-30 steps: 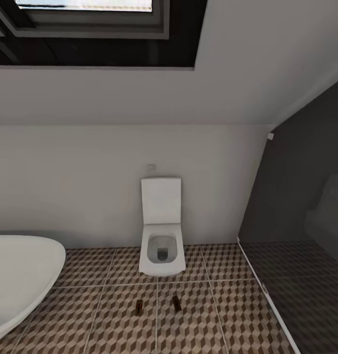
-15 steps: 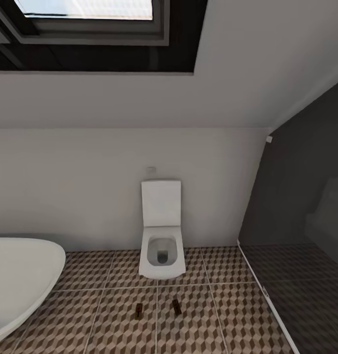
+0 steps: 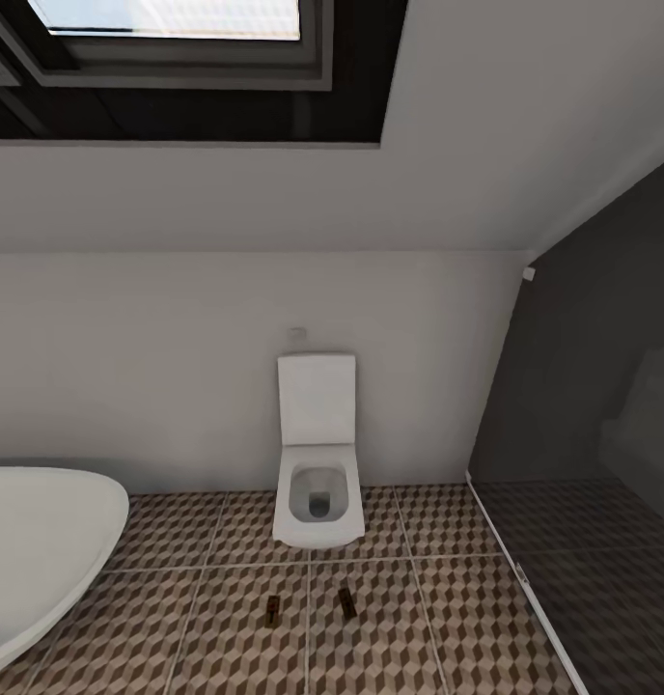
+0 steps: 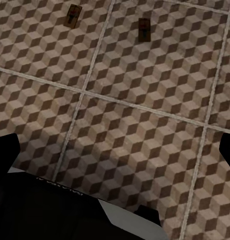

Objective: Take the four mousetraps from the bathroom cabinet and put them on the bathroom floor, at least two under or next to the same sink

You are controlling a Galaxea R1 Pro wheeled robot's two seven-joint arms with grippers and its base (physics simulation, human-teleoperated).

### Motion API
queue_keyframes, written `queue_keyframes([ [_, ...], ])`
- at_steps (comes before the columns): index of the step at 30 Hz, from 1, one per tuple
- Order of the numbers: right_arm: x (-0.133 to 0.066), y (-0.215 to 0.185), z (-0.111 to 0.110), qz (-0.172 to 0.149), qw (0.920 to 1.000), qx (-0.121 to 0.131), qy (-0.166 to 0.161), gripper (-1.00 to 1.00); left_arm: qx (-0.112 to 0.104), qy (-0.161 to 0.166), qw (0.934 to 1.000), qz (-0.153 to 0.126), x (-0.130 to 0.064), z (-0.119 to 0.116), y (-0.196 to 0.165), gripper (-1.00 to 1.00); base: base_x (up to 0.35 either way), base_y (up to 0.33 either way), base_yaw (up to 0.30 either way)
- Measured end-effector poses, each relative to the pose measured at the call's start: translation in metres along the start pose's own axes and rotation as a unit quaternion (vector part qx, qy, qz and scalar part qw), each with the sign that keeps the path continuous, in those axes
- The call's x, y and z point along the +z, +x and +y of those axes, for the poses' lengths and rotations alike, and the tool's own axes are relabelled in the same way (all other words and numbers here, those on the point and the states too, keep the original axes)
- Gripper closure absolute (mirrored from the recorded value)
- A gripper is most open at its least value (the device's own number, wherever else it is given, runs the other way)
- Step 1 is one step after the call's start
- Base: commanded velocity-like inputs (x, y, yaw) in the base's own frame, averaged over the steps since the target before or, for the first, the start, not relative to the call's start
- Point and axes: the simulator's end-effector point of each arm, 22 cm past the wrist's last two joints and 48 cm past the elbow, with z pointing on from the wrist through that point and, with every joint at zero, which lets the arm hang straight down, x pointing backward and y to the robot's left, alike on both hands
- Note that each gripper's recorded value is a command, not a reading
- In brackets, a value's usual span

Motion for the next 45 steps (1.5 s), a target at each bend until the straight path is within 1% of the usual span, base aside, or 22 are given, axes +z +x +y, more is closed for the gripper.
queue_keyframes([
  [9,0.0000,0.0000,0.0000,0.000,1.0000,0.000,0.000,-1.00,0.000,0.001,1.0000,0.000,0.0001,-0.0009,-0.0003,-1.00,0.000,0.000,0.000],
  [14,0.0000,0.0001,0.0000,0.000,1.0000,0.000,0.000,-1.00,-0.002,0.005,1.0000,0.000,-0.0002,-0.0073,-0.0002,-1.00,0.000,0.000,0.000],
  [45,-0.0001,0.0006,0.0001,0.001,1.0000,0.000,0.000,-1.00,-0.002,0.006,1.0000,0.001,-0.0003,-0.0094,0.0005,-1.00,0.000,0.000,0.000],
])
